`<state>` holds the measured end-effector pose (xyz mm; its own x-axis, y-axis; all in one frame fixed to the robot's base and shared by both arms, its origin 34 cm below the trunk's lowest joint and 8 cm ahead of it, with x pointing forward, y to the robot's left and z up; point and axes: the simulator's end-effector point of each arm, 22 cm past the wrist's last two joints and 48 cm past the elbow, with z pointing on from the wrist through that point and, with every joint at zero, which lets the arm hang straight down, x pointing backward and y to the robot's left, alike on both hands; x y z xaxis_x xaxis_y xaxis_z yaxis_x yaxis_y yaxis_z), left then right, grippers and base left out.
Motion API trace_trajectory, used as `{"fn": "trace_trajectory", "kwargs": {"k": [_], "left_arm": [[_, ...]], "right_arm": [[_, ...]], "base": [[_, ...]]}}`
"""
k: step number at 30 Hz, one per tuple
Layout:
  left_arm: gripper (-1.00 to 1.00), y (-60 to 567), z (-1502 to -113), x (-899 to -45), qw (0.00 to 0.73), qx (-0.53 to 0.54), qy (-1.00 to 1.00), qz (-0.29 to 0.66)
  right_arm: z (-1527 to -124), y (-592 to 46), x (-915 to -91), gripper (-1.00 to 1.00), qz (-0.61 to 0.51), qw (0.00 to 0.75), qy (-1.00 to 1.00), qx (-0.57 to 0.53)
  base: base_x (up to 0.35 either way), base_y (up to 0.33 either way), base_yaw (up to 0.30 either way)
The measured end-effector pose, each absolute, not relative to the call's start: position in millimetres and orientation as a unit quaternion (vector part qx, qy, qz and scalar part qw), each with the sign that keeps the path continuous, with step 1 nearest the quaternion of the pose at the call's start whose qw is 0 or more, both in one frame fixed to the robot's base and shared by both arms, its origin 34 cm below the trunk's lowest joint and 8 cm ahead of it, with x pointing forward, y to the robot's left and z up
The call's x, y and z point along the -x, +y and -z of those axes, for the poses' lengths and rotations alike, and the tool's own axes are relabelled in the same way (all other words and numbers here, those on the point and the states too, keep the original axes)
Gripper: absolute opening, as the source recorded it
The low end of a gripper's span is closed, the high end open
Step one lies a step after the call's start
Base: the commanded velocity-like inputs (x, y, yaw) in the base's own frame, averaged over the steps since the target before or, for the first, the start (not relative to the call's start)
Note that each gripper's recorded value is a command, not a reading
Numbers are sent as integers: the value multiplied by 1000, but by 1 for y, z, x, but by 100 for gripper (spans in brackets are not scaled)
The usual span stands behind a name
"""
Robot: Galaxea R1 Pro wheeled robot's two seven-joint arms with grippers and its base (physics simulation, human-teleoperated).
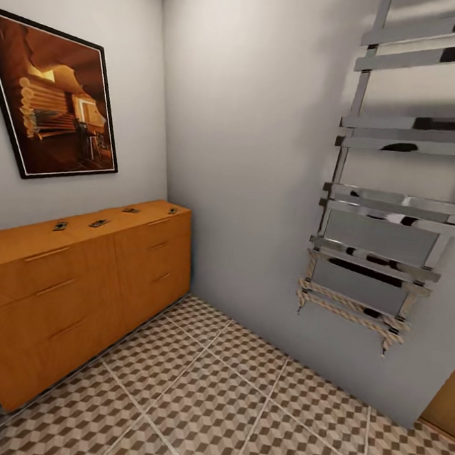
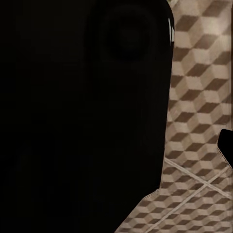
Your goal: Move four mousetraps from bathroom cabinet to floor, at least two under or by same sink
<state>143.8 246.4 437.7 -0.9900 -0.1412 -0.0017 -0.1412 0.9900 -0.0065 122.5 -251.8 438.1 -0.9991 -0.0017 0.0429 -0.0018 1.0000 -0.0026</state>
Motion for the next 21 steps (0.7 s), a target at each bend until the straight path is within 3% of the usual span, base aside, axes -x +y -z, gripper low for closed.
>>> {"fn": "trace_trajectory", "kwargs": {"k": [17,21], "left_arm": [[100,247,-438,-144,2,71,997,3],[100,247,-438,-144,3,71,997,3]], "right_arm": [[-438,-251,-122,100,-1,22,-1000,-6],[-438,-251,-123,100,-1,21,-1000,-10]], "base": [[321,0,2],[321,0,243]]}}
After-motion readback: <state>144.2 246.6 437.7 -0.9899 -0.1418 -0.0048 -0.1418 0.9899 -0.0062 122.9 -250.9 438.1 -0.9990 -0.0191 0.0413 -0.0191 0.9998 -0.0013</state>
